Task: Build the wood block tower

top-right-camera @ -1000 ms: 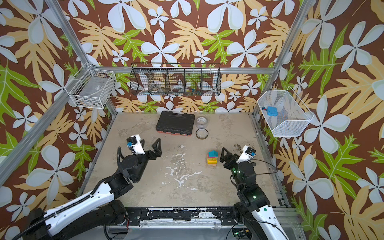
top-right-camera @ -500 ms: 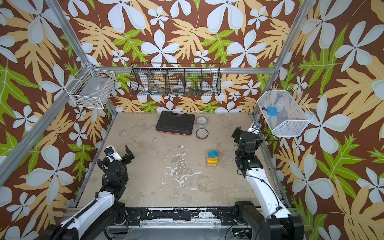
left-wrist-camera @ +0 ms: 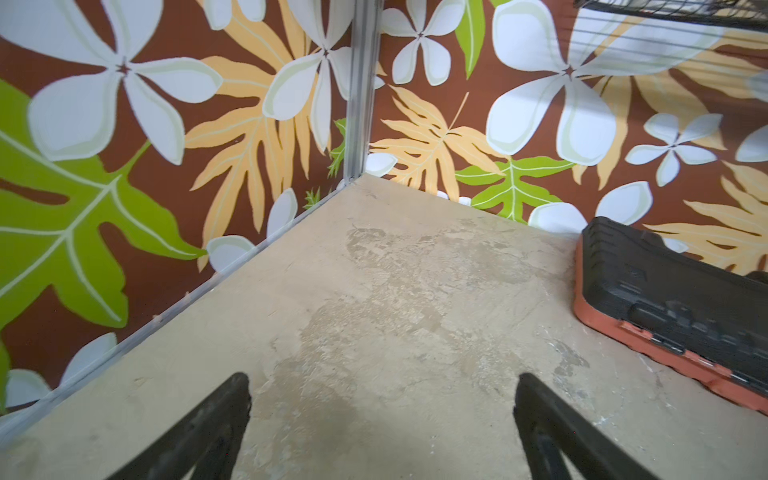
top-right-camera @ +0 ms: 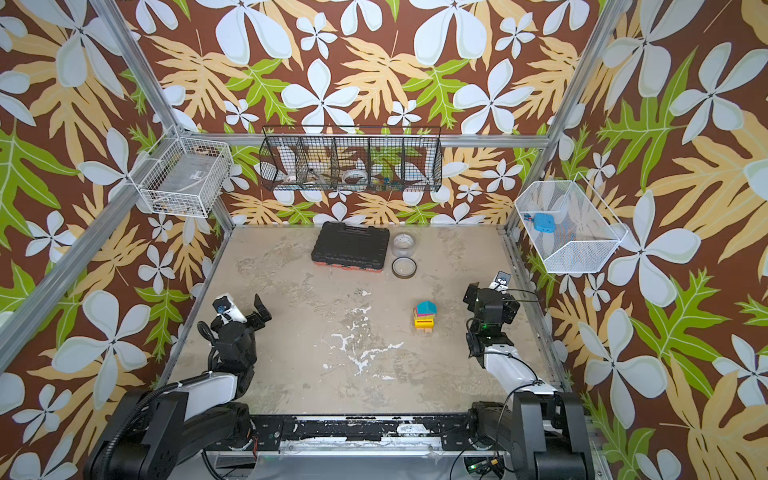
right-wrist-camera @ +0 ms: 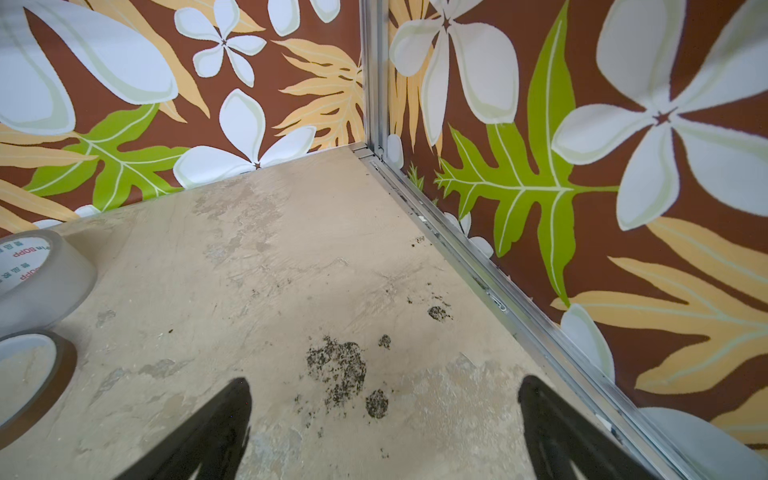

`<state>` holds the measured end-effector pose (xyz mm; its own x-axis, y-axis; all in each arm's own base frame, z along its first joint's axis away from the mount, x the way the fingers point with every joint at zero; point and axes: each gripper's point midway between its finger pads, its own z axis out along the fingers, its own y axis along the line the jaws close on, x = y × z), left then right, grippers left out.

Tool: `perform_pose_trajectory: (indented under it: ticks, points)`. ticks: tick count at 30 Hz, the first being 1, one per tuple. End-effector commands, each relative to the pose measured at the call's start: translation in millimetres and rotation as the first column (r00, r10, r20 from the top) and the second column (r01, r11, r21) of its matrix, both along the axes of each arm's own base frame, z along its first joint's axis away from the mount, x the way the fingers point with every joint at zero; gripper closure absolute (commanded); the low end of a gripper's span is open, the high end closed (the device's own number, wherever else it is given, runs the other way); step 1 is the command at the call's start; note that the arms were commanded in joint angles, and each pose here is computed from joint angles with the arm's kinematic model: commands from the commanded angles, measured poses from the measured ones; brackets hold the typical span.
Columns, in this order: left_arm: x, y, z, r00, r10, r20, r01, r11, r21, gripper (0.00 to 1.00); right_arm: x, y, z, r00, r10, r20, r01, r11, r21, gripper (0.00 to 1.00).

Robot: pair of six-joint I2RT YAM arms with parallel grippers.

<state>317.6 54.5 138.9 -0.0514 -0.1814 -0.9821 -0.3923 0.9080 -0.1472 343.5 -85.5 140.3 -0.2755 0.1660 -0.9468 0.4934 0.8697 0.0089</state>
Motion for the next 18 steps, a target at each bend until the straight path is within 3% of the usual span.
perform_pose_trajectory:
  ticks: [1,3,7,9,15,18]
  points:
    - [12.7,-16.7,15.9,0.993,-0.102,0.063,0.103,0.995,0.001,0.0,0.2,0.3,-4.4,0.996,-0.005,0.085,0.004,1.0,0.008,0.0]
    - [18.1,-22.7,16.9,0.988,-0.138,0.062,0.137,0.99,0.017,0.0,0.1,0.0,-13.5,0.995,-0.012,0.101,0.01,1.0,0.025,0.0]
    - [12.6,-13.1,14.9,0.989,-0.086,0.12,0.083,0.996,0.028,0.0,16.0,12.6,-17.4,0.996,0.06,0.065,-0.06,0.998,0.01,0.0]
    - [23.4,-23.6,5.1,0.988,-0.146,0.051,0.145,0.989,0.028,0.0,20.4,21.0,-15.9,0.993,0.1,0.06,-0.1,0.995,-0.013,0.0]
    - [27.1,-28.7,-0.9,0.983,-0.176,0.047,0.175,0.984,0.037,0.0,37.1,47.6,-17.4,0.982,0.19,0.001,-0.188,0.976,-0.112,0.03]
    - [26.8,-27.1,-2.2,0.985,-0.168,0.042,0.167,0.985,0.04,0.0,28.5,49.4,-12.8,0.977,0.197,0.078,-0.184,0.972,-0.149,0.02]
